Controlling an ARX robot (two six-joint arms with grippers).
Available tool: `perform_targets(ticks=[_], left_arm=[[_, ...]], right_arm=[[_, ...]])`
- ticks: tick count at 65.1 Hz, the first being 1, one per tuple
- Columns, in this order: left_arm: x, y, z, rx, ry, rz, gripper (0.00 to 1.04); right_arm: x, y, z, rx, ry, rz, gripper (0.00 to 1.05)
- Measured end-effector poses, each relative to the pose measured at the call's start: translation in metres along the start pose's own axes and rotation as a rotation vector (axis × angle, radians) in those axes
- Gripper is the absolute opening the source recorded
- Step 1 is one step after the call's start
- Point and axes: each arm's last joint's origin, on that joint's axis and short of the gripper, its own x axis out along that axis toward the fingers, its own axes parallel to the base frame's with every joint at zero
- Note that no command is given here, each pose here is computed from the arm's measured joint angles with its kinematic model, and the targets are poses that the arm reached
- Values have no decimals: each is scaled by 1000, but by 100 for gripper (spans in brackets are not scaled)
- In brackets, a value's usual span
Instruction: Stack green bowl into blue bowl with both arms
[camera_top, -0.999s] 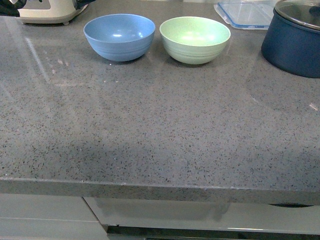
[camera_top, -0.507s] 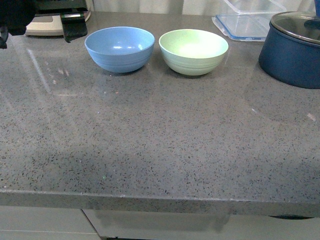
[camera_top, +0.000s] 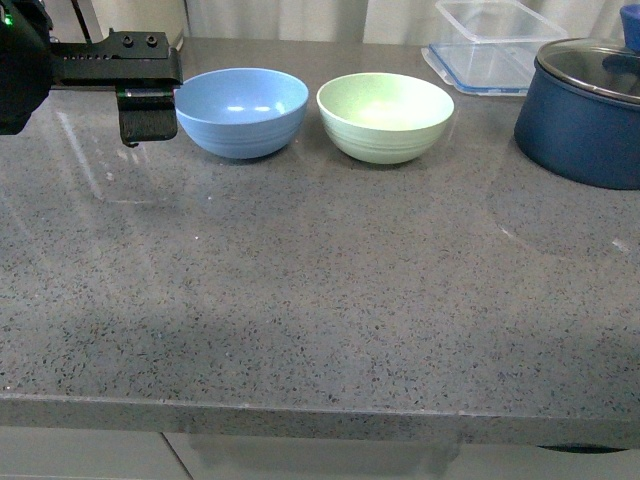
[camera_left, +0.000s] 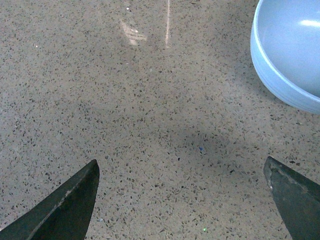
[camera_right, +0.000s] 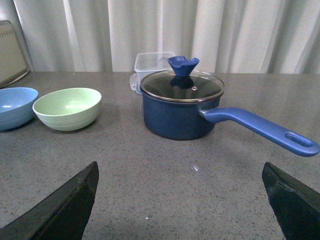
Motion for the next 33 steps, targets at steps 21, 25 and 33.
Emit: perform_targets(ticks=[21, 25, 33], left_arm=[[-16, 44, -39, 12, -604, -337, 52], [-28, 57, -42, 8, -659, -330, 40], [-39, 79, -72, 34, -632, -332, 7]], right_arm=[[0, 0, 0, 0, 0, 0, 95], [0, 0, 0, 0, 0, 0, 95], [0, 0, 0, 0, 0, 0, 95]])
